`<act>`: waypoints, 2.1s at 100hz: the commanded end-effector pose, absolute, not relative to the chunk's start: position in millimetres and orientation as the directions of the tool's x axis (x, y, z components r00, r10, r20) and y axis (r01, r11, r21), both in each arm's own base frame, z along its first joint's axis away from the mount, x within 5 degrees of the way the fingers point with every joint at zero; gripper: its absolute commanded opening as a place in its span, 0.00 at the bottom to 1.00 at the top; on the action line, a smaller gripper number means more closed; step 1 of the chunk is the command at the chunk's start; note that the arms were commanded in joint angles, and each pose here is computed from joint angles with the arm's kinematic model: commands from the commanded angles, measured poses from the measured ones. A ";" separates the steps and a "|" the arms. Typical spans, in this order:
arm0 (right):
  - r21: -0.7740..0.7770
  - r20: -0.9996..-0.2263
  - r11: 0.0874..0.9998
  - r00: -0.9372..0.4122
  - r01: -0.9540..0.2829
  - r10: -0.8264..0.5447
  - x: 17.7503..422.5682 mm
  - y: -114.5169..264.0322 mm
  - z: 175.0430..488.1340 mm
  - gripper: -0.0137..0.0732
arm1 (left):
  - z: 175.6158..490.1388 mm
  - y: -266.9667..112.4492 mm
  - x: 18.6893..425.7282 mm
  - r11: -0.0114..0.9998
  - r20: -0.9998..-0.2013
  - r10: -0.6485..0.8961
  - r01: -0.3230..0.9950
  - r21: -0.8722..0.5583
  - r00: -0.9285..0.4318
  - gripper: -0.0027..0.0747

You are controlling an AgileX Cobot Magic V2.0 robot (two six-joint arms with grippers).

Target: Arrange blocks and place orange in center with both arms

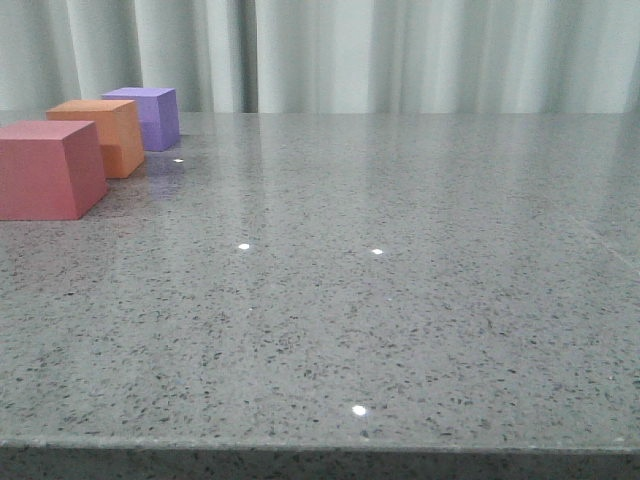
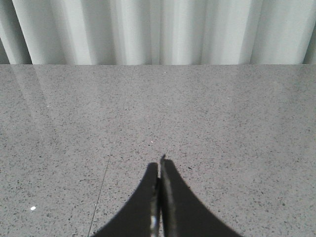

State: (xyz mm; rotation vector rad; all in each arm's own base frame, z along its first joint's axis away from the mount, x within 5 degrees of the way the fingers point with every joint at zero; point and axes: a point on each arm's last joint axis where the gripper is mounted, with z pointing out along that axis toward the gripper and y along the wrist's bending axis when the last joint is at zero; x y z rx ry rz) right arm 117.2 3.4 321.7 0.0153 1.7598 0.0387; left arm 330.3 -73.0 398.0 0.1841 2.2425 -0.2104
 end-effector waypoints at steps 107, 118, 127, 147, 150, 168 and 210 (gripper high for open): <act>0.018 -0.997 1.000 -0.082 -0.025 0.016 117.4 4.0 337.4 0.08 | 311.3 -15.7 68.8 0.976 -0.990 -0.043 0.209 -0.070 -0.132 0.01; 0.018 -0.997 1.000 -0.082 -0.025 0.016 117.4 4.0 337.4 0.08 | 311.1 -15.6 68.8 0.976 -0.990 -0.041 0.208 -0.068 -0.133 0.01; 0.018 -0.997 1.000 -0.082 -0.025 0.016 117.4 4.0 337.4 0.08 | 311.1 -15.6 68.8 0.976 -0.990 -0.041 0.208 -0.068 -0.133 0.01; 0.018 -0.997 1.000 -0.082 -0.025 0.016 117.4 4.0 337.4 0.08 | 311.1 -15.6 68.8 0.976 -0.990 -0.041 0.208 -0.068 -0.133 0.01; 0.018 -0.997 1.000 -0.082 -0.025 0.016 117.4 4.0 337.4 0.08 | 311.1 -15.6 68.8 0.976 -0.990 -0.041 0.208 -0.068 -0.133 0.01; 0.018 -0.997 1.000 -0.082 -0.025 0.016 117.4 4.0 337.4 0.08 | 311.1 -15.6 68.8 0.976 -0.990 -0.041 0.208 -0.068 -0.133 0.01; 0.018 -0.997 1.000 -0.082 -0.025 0.016 117.4 4.0 337.4 0.08 | 293.1 -14.2 66.6 0.978 -0.998 -0.043 0.204 -0.051 -0.046 0.01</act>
